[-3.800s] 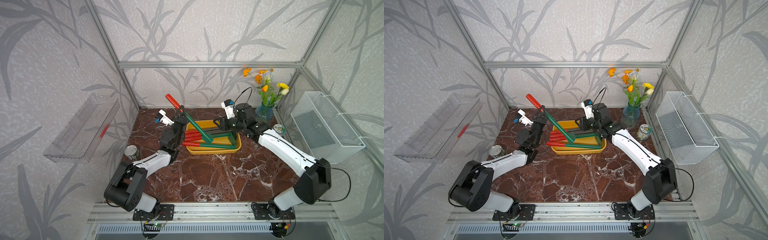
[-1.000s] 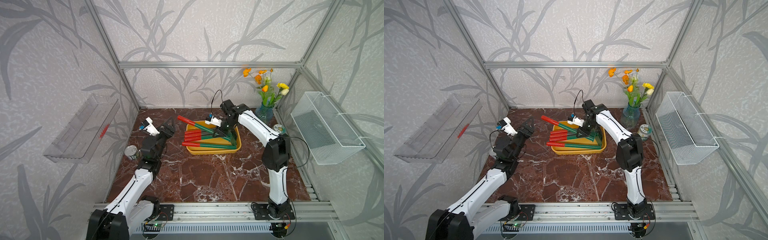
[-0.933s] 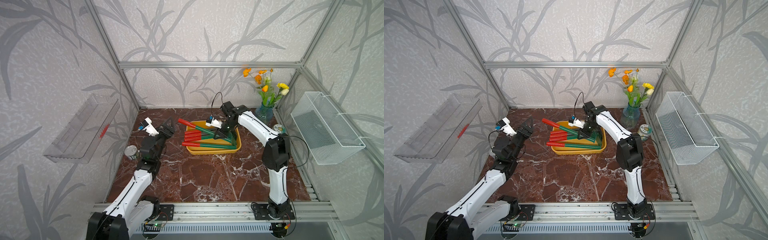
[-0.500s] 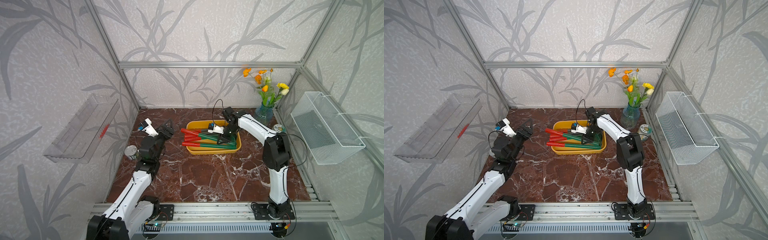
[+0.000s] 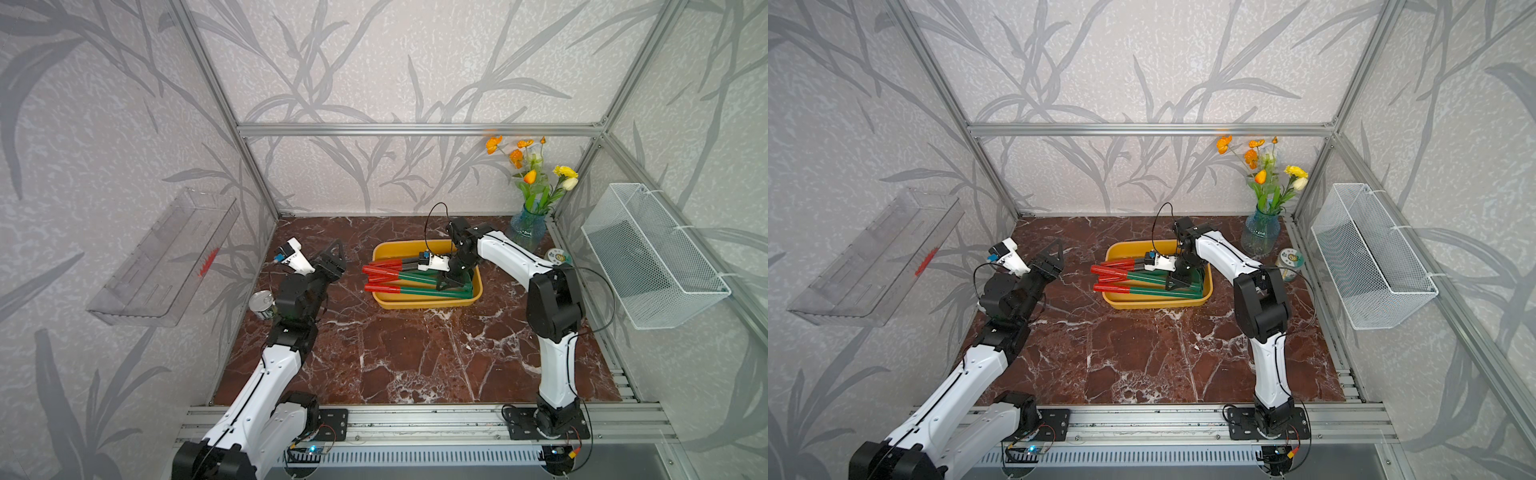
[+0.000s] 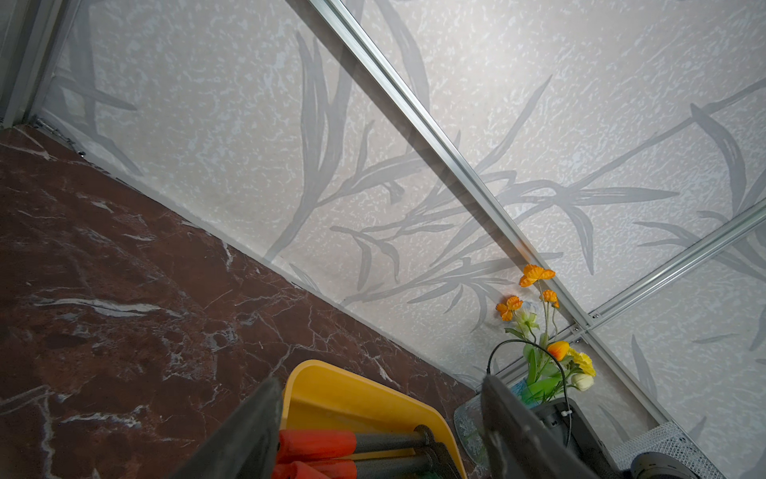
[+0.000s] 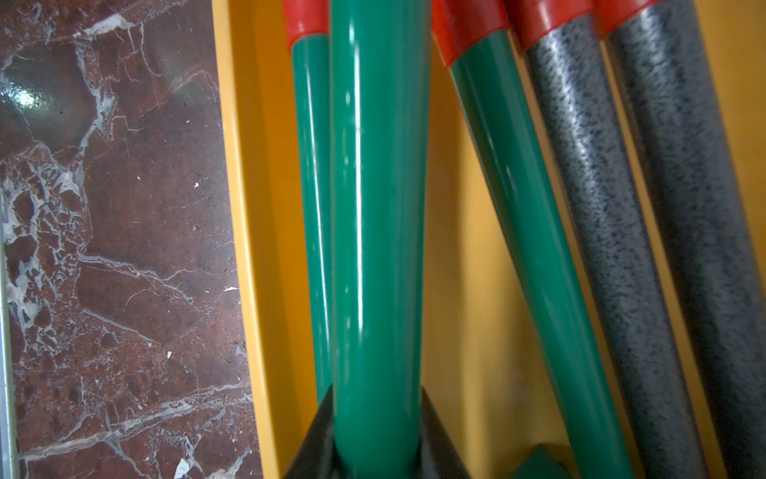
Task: Put the small hoe into the storage box
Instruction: Place the hoe in the storage box.
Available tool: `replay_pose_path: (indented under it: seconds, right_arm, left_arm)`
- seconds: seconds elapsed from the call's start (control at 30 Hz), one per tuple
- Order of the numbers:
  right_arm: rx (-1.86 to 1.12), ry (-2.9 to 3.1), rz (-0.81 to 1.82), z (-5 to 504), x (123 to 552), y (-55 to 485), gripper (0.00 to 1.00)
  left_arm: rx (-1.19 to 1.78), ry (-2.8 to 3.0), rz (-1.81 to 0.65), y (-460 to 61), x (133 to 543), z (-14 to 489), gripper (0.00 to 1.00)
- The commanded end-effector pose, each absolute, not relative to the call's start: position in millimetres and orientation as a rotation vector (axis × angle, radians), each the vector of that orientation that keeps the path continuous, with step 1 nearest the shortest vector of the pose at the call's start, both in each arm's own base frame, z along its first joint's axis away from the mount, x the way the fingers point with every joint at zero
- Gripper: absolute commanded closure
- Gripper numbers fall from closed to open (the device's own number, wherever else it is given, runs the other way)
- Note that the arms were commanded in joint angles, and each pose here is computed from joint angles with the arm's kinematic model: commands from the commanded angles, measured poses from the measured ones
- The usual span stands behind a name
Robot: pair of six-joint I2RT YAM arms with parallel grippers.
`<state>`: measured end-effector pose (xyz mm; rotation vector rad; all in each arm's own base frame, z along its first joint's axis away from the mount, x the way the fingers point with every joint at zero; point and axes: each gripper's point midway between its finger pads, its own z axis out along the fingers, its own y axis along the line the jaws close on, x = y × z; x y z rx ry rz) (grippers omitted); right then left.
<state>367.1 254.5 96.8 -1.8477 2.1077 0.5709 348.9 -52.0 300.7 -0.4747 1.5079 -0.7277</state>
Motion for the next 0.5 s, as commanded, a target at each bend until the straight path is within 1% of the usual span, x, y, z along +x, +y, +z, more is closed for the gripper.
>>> replay_pose_path:
  seconds: [0.0, 0.13, 0.17, 0.23, 0.37, 0.47]
  right_arm:
    - [-1.859, 1.966, 0.476, 111.5, 388.3, 254.8, 1.0]
    - [-1.874, 1.945, 0.45, 107.9, 390.8, 255.6, 0.99]
    - [-1.878, 1.946, 0.433, 105.1, 391.4, 255.1, 0.94]
    - [-1.883, 1.948, 0.411, 100.0, 392.8, 254.6, 0.91]
    - [-1.872, 1.945, 0.389, 96.2, 394.8, 258.5, 0.71]
    - [-1.844, 1.94, 0.358, 97.6, 396.6, 260.6, 0.65]
  left_arm:
    - [-0.447, 1.492, -0.719, -51.4, 346.3, 311.8, 0.26]
    - [-0.443, 1.499, -0.719, -52.2, 346.4, 310.9, 0.26]
    - [-0.442, 1.499, -0.716, -52.0, 346.0, 311.3, 0.26]
    - [-0.441, 1.502, -0.714, -52.2, 345.7, 310.5, 0.26]
    - [-0.44, 1.508, -0.724, -53.7, 346.6, 308.0, 0.26]
    - [-0.435, 1.509, -0.721, -53.7, 344.8, 309.0, 0.25]
